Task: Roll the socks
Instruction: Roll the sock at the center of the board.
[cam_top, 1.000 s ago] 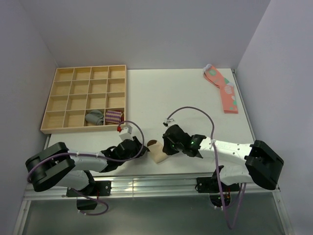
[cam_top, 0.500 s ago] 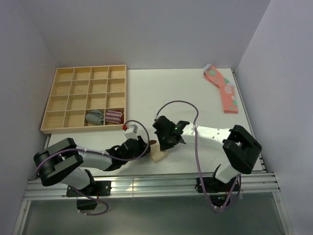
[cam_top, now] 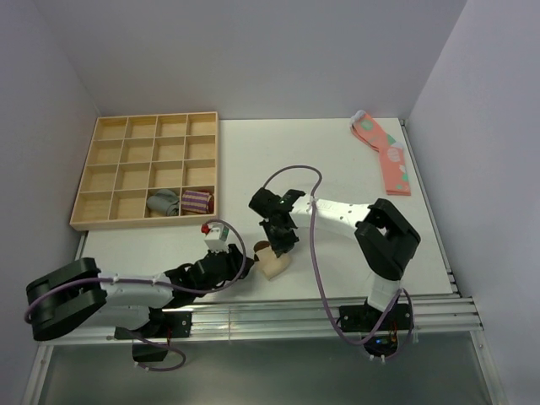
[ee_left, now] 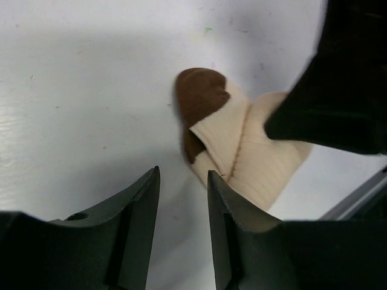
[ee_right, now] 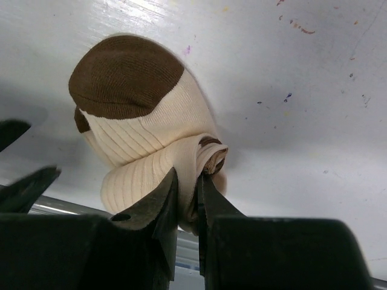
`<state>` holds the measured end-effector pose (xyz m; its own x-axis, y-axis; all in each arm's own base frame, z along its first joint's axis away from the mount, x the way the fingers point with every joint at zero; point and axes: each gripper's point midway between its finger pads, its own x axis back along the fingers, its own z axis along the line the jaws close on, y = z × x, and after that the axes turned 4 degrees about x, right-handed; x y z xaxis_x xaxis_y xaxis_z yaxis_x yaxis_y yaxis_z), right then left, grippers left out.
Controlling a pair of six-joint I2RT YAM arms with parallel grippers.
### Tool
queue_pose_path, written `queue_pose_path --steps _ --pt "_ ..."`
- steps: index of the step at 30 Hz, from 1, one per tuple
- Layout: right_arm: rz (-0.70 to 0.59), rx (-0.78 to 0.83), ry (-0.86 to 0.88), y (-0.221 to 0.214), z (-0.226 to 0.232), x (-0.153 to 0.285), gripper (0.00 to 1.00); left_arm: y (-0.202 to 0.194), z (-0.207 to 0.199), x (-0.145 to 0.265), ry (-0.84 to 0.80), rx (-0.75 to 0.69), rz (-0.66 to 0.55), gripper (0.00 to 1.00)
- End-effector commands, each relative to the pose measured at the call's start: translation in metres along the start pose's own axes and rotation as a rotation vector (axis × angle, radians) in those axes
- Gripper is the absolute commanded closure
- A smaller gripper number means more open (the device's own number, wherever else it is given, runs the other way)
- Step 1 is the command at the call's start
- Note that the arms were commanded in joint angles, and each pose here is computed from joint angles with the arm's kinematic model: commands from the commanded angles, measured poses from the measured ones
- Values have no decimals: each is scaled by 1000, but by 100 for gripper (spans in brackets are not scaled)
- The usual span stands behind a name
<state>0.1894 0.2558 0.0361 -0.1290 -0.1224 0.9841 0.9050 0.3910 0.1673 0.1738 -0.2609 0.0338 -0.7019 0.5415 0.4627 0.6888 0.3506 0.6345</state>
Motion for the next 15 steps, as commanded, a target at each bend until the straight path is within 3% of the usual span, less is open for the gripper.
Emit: queue_pose_path --steps 1,6,14,15 --pt "47 20 -55 -2 -11 1 94 15 -9 12 -29 -75 -83 57" --pt "71 27 -61 -3 -10 -5 94 22 -52 27 -199 -158 -96 54" --pt "106 36 -23 -5 -2 -13 94 12 -85 14 -263 -300 -55 50" --pt "109 38 -21 -6 -1 -13 94 11 -87 13 -271 -316 -53 43"
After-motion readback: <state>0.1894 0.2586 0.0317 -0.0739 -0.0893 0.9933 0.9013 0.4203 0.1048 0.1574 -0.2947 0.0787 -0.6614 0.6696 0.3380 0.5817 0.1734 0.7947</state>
